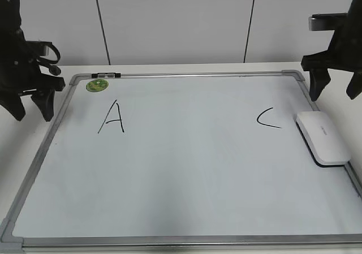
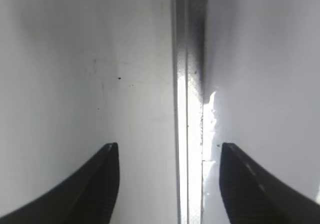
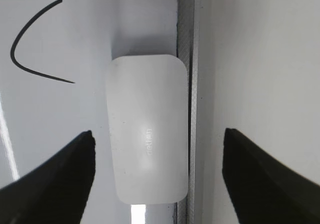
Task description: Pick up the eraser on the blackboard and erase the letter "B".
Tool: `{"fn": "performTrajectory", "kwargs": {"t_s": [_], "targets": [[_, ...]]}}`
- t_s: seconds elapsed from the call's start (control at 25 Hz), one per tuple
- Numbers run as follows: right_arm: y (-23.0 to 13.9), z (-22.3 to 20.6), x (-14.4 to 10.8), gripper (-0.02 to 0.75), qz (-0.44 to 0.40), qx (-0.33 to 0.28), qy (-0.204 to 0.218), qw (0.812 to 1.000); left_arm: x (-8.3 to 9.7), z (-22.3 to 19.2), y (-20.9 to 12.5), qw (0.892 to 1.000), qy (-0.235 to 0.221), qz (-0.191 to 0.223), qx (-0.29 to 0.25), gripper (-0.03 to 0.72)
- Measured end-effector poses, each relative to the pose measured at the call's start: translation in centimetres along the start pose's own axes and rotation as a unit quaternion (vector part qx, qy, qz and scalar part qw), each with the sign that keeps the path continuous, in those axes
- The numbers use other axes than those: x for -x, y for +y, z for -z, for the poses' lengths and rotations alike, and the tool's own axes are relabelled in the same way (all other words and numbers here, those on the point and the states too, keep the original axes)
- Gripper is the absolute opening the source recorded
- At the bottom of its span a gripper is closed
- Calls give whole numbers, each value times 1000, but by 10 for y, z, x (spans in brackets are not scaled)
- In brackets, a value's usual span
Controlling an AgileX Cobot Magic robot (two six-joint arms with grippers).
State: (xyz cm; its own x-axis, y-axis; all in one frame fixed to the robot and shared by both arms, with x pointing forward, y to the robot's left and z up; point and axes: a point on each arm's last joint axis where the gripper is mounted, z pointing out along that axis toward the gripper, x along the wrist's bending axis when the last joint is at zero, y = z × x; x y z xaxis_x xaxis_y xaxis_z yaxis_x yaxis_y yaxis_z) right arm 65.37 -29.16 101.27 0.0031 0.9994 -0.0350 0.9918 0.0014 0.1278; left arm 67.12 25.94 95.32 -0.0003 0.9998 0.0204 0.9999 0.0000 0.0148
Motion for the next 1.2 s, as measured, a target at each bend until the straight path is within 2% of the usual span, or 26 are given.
{"fn": "performTrajectory", "kwargs": {"t_s": [0.32,0.52,0.72,0.8,1.2], "targets": [[-5,11,-7,585,-9,8,20,1000,-1,54,-11,998,-9,1,59,477],[-39,25,-19,577,10,-5,22,1000,-5,71,-36,998,-4,0,61,477],[-83,21,-28,575,28,-31,22,999,-9,79,-76,999,-2,-1,43,477],[-98,23,-32,575,37,-18,24,999,-11,83,-92,999,-2,-1,45,477],[-161,48,-44,575,69,65,39,995,-23,117,-192,987,-10,-2,158,477]]}}
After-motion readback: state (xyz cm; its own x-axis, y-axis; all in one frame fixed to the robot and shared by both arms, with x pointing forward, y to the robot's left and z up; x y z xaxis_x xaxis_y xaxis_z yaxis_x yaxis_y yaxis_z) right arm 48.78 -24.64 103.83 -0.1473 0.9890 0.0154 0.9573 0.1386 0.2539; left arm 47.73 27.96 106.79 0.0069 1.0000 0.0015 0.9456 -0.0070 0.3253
